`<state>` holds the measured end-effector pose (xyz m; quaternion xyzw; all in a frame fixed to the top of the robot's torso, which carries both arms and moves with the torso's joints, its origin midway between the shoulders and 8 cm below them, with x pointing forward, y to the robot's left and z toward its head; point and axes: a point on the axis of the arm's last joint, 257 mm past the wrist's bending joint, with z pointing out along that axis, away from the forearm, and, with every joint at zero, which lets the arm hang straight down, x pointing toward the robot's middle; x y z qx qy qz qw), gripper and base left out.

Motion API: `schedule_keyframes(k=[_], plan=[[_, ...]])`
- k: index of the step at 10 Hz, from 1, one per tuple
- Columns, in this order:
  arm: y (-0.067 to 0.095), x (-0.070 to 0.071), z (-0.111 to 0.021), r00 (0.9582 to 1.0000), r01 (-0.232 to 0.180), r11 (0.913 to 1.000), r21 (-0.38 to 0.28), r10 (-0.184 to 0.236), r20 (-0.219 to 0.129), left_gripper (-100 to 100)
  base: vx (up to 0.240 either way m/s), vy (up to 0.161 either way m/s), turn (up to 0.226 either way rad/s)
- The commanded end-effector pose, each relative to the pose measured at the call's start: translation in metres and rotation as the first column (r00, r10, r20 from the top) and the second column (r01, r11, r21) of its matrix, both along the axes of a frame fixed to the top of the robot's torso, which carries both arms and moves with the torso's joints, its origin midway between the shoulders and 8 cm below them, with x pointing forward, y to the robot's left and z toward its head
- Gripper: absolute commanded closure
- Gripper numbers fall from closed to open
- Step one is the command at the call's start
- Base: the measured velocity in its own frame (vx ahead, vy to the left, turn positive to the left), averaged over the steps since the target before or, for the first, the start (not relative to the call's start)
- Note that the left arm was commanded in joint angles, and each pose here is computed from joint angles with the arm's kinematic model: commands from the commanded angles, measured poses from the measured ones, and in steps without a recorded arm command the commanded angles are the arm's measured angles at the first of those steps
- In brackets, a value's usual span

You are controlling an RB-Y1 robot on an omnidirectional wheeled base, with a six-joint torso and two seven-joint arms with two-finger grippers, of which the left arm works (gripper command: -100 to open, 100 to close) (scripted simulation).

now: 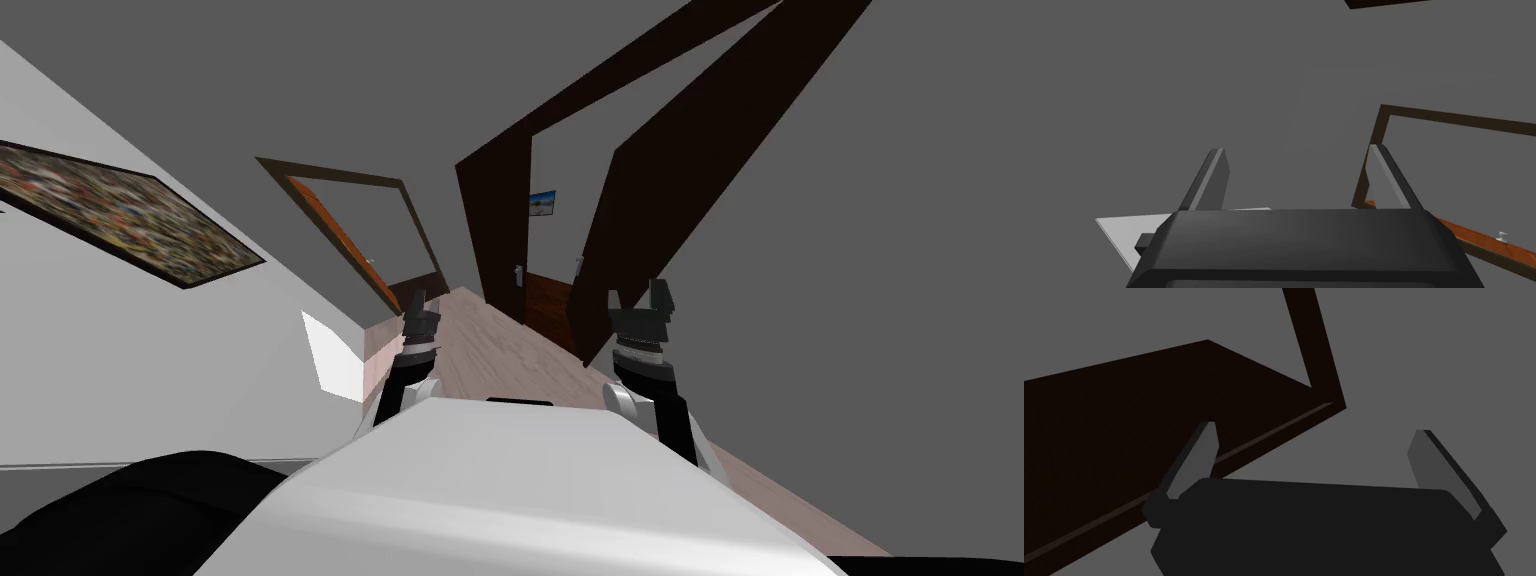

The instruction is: Push the door open

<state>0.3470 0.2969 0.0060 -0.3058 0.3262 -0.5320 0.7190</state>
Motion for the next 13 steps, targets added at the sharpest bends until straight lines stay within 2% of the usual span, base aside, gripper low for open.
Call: schedule_keyframes(k=[1,4,7,11,13], plan=[[-0.003,0.009,-0.009,0.9997,0.017,0.9998,-0.008,-0.017,-0.014,-100,0.067,-0.05,-0.027],[-0.012,0.029,-0.03,0.9973,0.055,0.9981,-0.028,-0.056,-0.046,-100,0.115,0.053,-0.032],[-0.019,0.042,-0.044,0.9945,0.079,0.9961,-0.041,-0.081,-0.067,-100,0.089,0.049,-0.019],[-0.03,0.062,-0.065,0.9876,0.116,0.9914,-0.061,-0.121,-0.099,-100,0.075,0.028,-0.022],[-0.037,0.073,-0.077,0.9825,0.136,0.9881,-0.072,-0.144,-0.118,-100,0.089,0.045,-0.029]])
